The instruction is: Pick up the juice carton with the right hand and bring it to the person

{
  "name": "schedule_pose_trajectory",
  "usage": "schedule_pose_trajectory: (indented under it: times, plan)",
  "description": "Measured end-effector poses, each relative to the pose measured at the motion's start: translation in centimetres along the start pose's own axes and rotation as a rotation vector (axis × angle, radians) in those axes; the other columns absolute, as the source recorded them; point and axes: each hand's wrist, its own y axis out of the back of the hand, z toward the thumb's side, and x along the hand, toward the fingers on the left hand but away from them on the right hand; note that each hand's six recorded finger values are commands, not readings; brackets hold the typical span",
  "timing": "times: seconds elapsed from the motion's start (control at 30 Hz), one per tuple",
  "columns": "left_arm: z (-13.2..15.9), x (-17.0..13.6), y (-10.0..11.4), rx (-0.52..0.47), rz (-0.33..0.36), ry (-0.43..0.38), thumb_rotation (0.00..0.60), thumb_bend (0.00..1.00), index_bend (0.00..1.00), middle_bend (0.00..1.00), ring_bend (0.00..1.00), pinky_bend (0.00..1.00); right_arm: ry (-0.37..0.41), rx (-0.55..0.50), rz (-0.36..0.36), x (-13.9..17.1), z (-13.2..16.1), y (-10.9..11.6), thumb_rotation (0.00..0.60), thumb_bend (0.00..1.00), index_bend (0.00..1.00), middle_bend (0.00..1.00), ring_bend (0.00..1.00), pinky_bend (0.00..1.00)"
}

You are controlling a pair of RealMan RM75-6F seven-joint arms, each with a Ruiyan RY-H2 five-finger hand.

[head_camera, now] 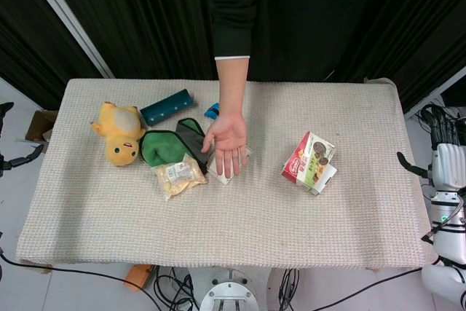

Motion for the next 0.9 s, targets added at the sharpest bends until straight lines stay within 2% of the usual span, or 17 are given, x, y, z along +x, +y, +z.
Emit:
schedule_pose_trajectory:
  times: [0.1,0.2,0.4,0.53,0.63,0.73,0.9]
  plan:
    - [0.2,-0.1,0.0,0.017,-0.009,-0.011,0.494,0.18,0.12,0.13,0.1,0.2,0.045,0.027,0.034,0.2,0.6,-0.2,0.6,0.1,0.0,0.0,0.0,0.0]
    - [0.5,-0.4,0.0,0.03,-0.015,-0.025,0.496,0.18,0.12,0.13,0.1,0.2,0.132,0.108,0.122,0.5,1.8,-0.9,0.6,0.02,0.0,0.0,0.0,0.0]
    - [1.2,-2.0,-0.8,0.007,-0.045,-0.048,0.5,0.18,0.12,0.14,0.1,0.2,0.27,0.366,0.295,0.3,4.4,-2.6,0.6,0.0,0.0,0.0,0.0,0.0]
    - [1.8,-3.0,-1.4,0.031,-0.079,-0.071,0.496,0.18,0.12,0.14,0.1,0.2,0.363,0.55,0.391,-0.1,7.3,-4.5,0.6,0.0,0.0,0.0,0.0,0.0]
    - [2.6,-3.9,-2.1,0.062,-0.115,-0.098,0.499,0.18,0.12,0.14,0.1,0.2,0.441,0.65,0.466,-0.6,9.9,-6.2,0.6,0.0,0.0,0.0,0.0,0.0]
    - [3.3,-4.9,-2.8,0.091,-0.154,-0.121,0.502,0.18,0.12,0.14,0.1,0.2,0.513,0.714,0.523,-1.4,12.3,-8.0,0.6,0.0,0.0,0.0,0.0,0.0]
    - [3.9,-5.7,-3.8,0.11,-0.198,-0.138,0.499,0.18,0.12,0.14,0.1,0.2,0.602,0.758,0.555,-2.7,15.7,-10.5,0.6,0.0,0.0,0.0,0.0,0.0]
